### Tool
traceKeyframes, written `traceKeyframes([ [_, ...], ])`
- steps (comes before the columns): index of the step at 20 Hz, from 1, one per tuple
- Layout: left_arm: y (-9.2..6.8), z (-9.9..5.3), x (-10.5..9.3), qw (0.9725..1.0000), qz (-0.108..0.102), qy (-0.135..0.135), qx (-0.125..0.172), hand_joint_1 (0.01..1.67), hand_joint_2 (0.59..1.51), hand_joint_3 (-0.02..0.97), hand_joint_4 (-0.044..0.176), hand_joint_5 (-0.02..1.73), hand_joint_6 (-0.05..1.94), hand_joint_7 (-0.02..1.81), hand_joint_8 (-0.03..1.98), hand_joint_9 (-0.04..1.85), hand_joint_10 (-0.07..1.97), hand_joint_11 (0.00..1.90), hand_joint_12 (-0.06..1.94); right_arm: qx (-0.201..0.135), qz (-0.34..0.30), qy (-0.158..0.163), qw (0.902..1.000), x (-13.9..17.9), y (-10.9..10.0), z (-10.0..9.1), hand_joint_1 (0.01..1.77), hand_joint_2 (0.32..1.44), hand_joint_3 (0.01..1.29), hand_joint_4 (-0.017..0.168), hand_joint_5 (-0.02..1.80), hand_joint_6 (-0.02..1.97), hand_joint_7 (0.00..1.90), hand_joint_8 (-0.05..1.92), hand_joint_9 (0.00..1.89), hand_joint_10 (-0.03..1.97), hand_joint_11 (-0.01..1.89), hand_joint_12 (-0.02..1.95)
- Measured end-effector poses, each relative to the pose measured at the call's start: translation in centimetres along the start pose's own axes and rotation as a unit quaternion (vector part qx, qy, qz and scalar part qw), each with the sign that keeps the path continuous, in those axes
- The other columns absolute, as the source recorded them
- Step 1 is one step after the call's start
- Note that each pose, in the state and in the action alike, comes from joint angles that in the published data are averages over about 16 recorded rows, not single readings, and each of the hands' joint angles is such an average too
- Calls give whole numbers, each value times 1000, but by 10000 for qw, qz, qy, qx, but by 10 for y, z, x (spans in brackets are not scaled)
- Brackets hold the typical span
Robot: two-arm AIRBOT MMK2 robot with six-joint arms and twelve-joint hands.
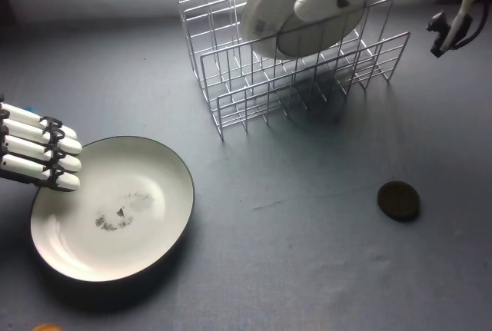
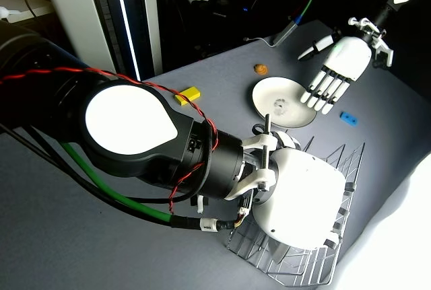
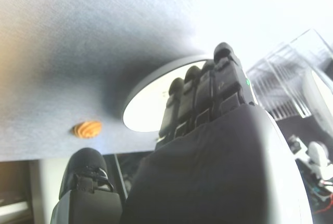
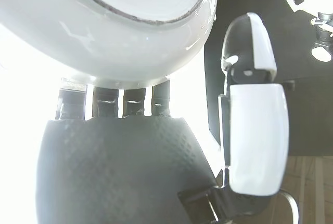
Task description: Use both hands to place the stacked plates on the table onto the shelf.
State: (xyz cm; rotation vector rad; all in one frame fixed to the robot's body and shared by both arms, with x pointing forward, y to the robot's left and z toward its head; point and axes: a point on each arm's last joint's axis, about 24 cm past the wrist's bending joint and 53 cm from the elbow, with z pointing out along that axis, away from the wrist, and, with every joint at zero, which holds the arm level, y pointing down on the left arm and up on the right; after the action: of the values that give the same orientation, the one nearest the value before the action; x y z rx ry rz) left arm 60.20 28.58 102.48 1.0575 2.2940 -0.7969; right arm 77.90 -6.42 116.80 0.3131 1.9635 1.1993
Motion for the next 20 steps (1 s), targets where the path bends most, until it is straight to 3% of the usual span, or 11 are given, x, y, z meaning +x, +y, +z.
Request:
traceKeyframes([
  [14,1,0,0,10000,-1,-1,-8,15,1085,11,2,22,17,20,-8,-22,-32,15,-3,176,-145,-188,9996,-10,-10,-2,761,983,13,-3,408,1199,452,1248,387,1300,100,1630],
  [16,1,0,0,10000,-3,0,-9,15,1085,11,2,22,17,20,-8,-22,-32,15,-3,139,-131,-207,9996,-12,-6,-2,747,975,13,-3,347,1327,403,1335,335,1382,63,1648],
  [20,1,0,1,10000,-9,8,-13,15,1085,11,2,22,17,19,-8,-22,-32,15,-3,-14,-174,-215,9996,-17,6,-4,720,969,13,-3,290,1392,381,1323,314,1364,39,1644],
])
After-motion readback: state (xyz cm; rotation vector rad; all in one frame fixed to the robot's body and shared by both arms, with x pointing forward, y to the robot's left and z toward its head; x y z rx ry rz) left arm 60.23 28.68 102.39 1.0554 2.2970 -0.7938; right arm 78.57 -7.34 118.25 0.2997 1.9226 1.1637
